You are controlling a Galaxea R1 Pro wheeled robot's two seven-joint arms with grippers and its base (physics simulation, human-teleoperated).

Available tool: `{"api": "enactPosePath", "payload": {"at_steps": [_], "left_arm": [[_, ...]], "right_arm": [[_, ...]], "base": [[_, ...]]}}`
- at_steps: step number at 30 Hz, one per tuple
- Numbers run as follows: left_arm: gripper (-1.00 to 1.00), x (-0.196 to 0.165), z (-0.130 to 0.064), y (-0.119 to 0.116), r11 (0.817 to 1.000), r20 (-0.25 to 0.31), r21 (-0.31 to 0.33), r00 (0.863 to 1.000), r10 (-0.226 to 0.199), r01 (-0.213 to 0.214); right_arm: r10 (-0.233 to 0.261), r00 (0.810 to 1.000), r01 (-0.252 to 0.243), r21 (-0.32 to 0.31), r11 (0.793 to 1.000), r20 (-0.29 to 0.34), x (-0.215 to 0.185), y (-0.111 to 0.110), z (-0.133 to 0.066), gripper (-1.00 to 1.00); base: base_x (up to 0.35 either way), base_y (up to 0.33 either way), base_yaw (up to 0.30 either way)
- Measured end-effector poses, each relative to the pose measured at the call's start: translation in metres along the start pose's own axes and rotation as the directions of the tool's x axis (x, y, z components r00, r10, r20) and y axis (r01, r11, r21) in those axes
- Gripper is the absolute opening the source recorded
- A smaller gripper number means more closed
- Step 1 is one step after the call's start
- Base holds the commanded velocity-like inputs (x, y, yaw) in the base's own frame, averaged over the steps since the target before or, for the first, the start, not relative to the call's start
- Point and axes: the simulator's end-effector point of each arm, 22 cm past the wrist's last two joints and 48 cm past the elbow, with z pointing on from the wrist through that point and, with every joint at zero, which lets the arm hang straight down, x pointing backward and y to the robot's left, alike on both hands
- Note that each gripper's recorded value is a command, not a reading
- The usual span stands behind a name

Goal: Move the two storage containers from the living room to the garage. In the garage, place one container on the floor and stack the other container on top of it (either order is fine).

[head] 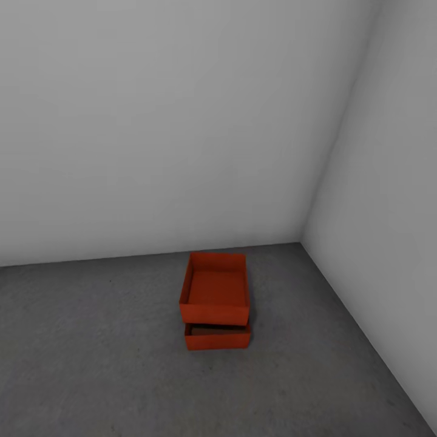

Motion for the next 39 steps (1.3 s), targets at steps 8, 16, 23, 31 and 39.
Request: {"api": "enactPosePath", "payload": {"at_steps": [8, 16, 23, 31, 39], "left_arm": [[1.00, 0.000, 0.000, 0.000, 1.000, 0.000, 0.000, 1.000, 0.000, 0.000], [1.00, -0.002, -0.001, 0.000, 1.000, 0.005, 0.001, 1.000, -0.001, 0.001], [1.00, -0.006, -0.003, 0.000, 1.000, 0.015, 0.003, 1.000, -0.004, 0.004], [1.00, -0.011, -0.006, 0.000, 1.000, 0.026, 0.005, 1.000, -0.007, 0.007], [1.00, -0.015, -0.008, -0.002, 1.000, 0.038, 0.009, 0.999, -0.011, 0.011]], "right_arm": [[0.000, 1.000, 0.000, 0.000, 1.000, 0.001, 0.000, 0.000, 0.000, 1.00], [0.001, 1.000, -0.001, 0.000, 1.000, 0.006, -0.002, 0.000, -0.001, 1.00], [0.003, 1.000, -0.003, 0.001, 1.000, 0.016, -0.007, -0.001, -0.003, 1.00], [0.005, 1.000, -0.005, 0.003, 1.000, 0.028, -0.012, -0.002, -0.005, 1.00], [0.007, 0.999, -0.007, 0.004, 1.000, 0.039, -0.015, -0.003, -0.007, 1.00]], "base": [[0.000, 0.000, 0.000], [0.000, 0.000, 0.000], [0.000, 0.000, 0.000], [0.000, 0.000, 0.000], [0.000, 0.000, 0.000]]}}
